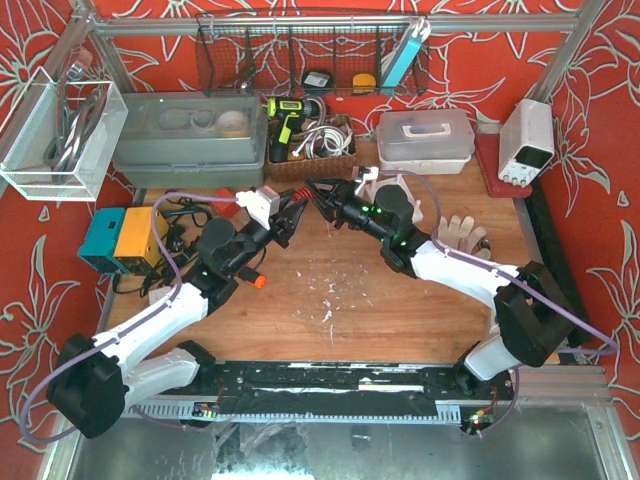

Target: Install the large spring

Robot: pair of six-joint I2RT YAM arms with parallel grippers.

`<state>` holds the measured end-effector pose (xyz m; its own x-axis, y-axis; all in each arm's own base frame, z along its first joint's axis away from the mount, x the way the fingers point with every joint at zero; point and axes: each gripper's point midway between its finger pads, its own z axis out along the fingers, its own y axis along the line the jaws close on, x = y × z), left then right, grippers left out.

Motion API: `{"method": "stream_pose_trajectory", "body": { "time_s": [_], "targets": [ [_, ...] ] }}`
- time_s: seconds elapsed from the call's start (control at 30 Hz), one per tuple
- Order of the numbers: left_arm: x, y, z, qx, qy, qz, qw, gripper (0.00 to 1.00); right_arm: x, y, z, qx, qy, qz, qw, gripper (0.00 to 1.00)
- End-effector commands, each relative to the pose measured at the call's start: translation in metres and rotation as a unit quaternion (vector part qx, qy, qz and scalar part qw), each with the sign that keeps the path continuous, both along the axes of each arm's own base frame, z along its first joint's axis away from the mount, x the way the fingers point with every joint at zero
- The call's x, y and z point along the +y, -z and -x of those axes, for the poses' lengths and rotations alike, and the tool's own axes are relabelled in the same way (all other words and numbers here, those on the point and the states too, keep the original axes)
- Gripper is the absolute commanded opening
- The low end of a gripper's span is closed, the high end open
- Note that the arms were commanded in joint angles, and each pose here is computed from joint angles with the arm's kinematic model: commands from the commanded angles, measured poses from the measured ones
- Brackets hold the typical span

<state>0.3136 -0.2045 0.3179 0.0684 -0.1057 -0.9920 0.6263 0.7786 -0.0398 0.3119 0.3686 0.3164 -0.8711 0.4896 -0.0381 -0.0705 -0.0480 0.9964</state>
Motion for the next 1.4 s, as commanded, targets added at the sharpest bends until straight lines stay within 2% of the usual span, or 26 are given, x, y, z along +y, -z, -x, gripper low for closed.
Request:
{"method": "stream_pose_trajectory", "body": {
  "time_s": [0.0,0.07,0.17,0.3,0.33,0.37,0.57,0.7,0.8,0.9,1.07,1.17,1.37],
  "targets": [
    [0.024,0.013,-0.016,0.020,-0.079,-0.005,0.997,0.44,-0.013,-0.049,0.014,-0.088,0.011,-0.023,0.996,0.00],
    [0.026,0.018,-0.022,0.035,-0.092,-0.012,0.995,0.55,-0.017,-0.053,0.016,-0.105,0.019,-0.013,0.994,0.00],
    [0.024,0.019,-0.024,0.043,-0.090,-0.012,0.995,0.65,-0.025,-0.048,0.017,-0.120,0.037,0.021,0.992,0.00],
    [0.017,0.015,-0.018,0.055,-0.061,0.010,0.997,0.81,-0.044,-0.041,0.007,-0.154,0.090,0.091,0.980,0.00],
    [0.014,0.015,-0.015,0.062,-0.051,0.016,0.997,0.94,-0.051,-0.035,0.003,-0.161,0.109,0.127,0.973,0.00],
    [0.013,0.015,-0.013,0.069,-0.042,0.021,0.996,0.99,-0.058,-0.031,-0.001,-0.168,0.128,0.159,0.964,0.00],
    [0.017,0.040,-0.005,0.130,-0.040,0.050,0.990,1.00,-0.113,-0.013,-0.014,-0.230,0.211,0.357,0.880,0.00],
    [0.011,0.065,0.002,0.178,-0.022,0.061,0.982,1.00,-0.149,0.003,-0.018,-0.255,0.235,0.478,0.807,0.00],
    [-0.001,0.092,0.009,0.207,-0.002,0.044,0.977,1.00,-0.176,0.020,-0.026,-0.253,0.246,0.546,0.759,0.00],
    [-0.017,0.113,0.017,0.217,0.016,0.014,0.976,1.00,-0.205,0.039,-0.038,-0.242,0.256,0.591,0.726,0.00],
    [-0.036,0.142,0.028,0.231,0.044,-0.040,0.971,1.00,-0.247,0.078,-0.067,-0.191,0.263,0.628,0.707,0.00],
    [-0.040,0.156,0.038,0.230,0.059,-0.041,0.971,1.00,-0.262,0.095,-0.085,-0.175,0.271,0.642,0.695,0.00],
    [-0.037,0.181,0.042,0.230,0.057,-0.056,0.970,1.00,-0.268,0.114,-0.130,-0.166,0.279,0.645,0.692,0.00]
  ]
}}
